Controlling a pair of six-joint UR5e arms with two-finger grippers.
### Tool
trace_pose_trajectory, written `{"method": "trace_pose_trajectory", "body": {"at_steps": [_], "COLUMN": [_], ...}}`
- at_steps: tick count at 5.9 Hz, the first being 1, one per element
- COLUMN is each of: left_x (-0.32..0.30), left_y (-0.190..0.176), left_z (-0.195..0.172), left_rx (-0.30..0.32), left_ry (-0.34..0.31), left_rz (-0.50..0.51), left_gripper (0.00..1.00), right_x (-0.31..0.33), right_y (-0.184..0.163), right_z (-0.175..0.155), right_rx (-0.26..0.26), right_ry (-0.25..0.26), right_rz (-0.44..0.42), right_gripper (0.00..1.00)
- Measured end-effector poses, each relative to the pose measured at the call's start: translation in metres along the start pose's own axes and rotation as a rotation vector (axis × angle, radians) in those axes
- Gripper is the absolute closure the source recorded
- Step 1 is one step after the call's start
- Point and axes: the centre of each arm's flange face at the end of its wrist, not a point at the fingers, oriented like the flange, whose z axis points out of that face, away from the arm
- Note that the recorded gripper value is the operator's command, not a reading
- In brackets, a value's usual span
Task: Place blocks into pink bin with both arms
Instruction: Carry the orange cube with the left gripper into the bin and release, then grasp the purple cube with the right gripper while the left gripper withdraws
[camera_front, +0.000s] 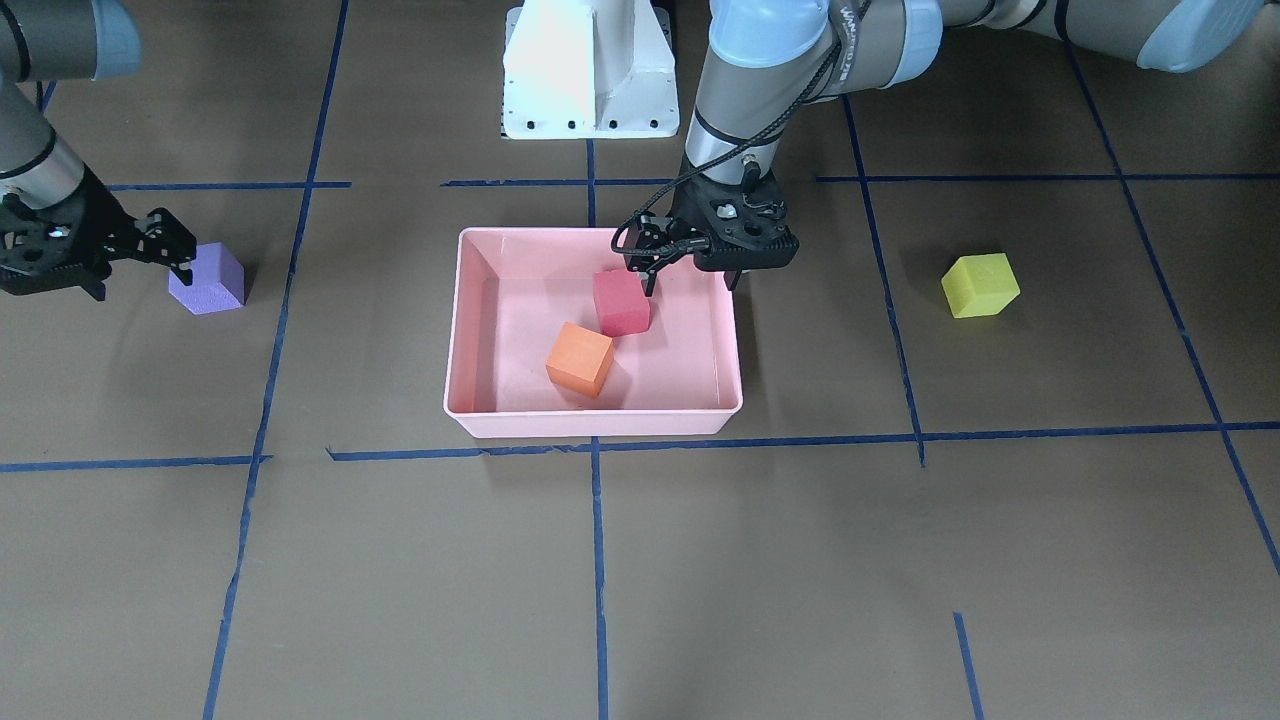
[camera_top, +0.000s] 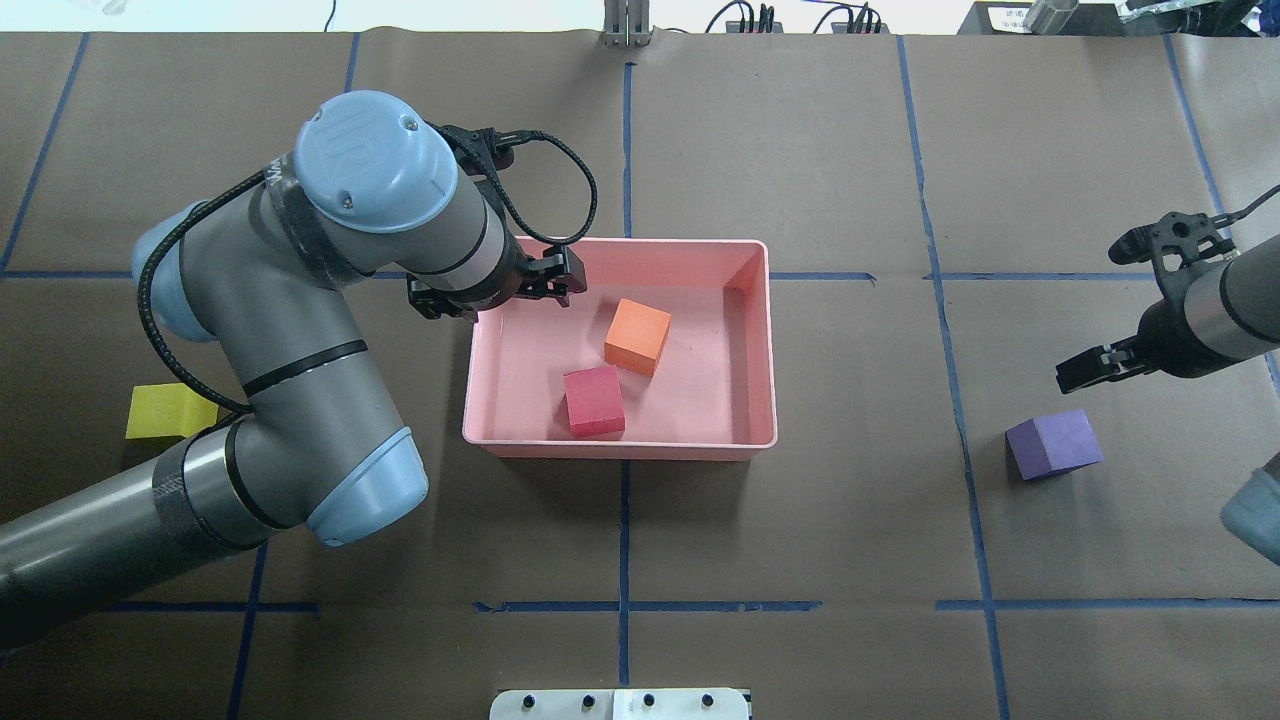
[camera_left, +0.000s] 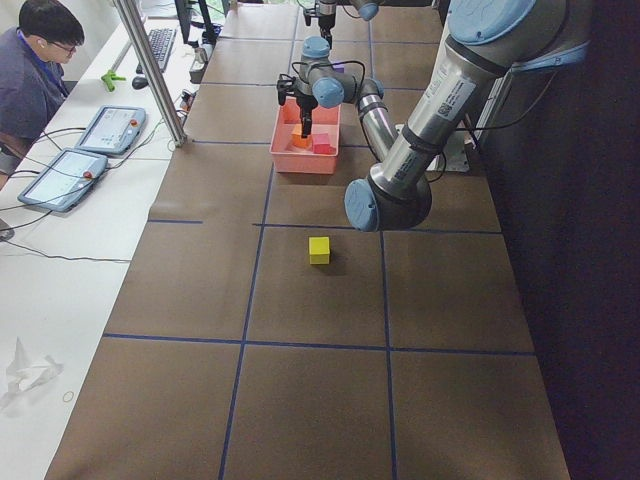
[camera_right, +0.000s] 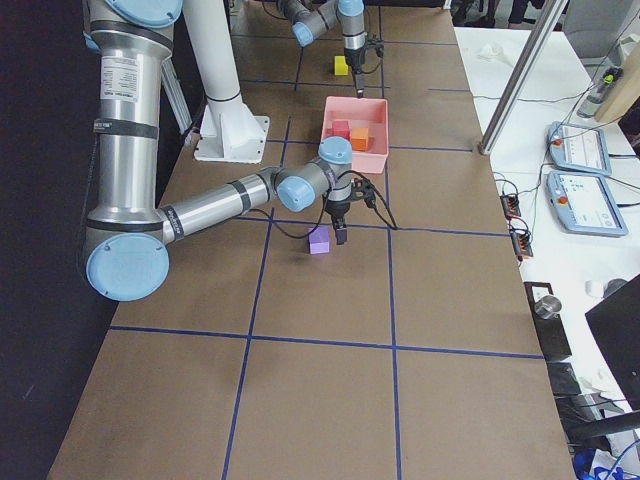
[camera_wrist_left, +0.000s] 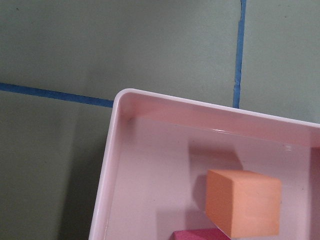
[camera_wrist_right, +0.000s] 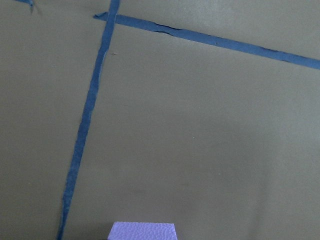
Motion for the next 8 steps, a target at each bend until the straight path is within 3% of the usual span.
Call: {"method": "trace_pose_trajectory", "body": {"at_steps": [2,6,7,8], "left_x": [0.0,0.001,0.002,0.002], "left_y": [0.002,0.008,0.009,0.01], "left_z": [0.0,0.004,0.005,0.006], "left_rx": [-0.002,0.001,0.0,0.0], "left_ry": [0.001,-0.002,-0.002,-0.002], "left_rz": [0.002,0.008,0.011,0.012], "left_gripper": [0.0,0.0,0.0,0.0], "right_x": [-0.011,-0.026,-0.025,-0.024], "right_y": [0.009,0.021,0.032,0.041], "right_z": [0.02,0.024,0.035,0.045], "right_rx": [0.003,-0.015,-0.044,-0.068], "right_ry": [-0.004,-0.017,-0.005,0.006], "right_rz": [0.031,0.019,0.006,-0.001], "right_gripper": [0.0,0.0,0.17,0.55]}}
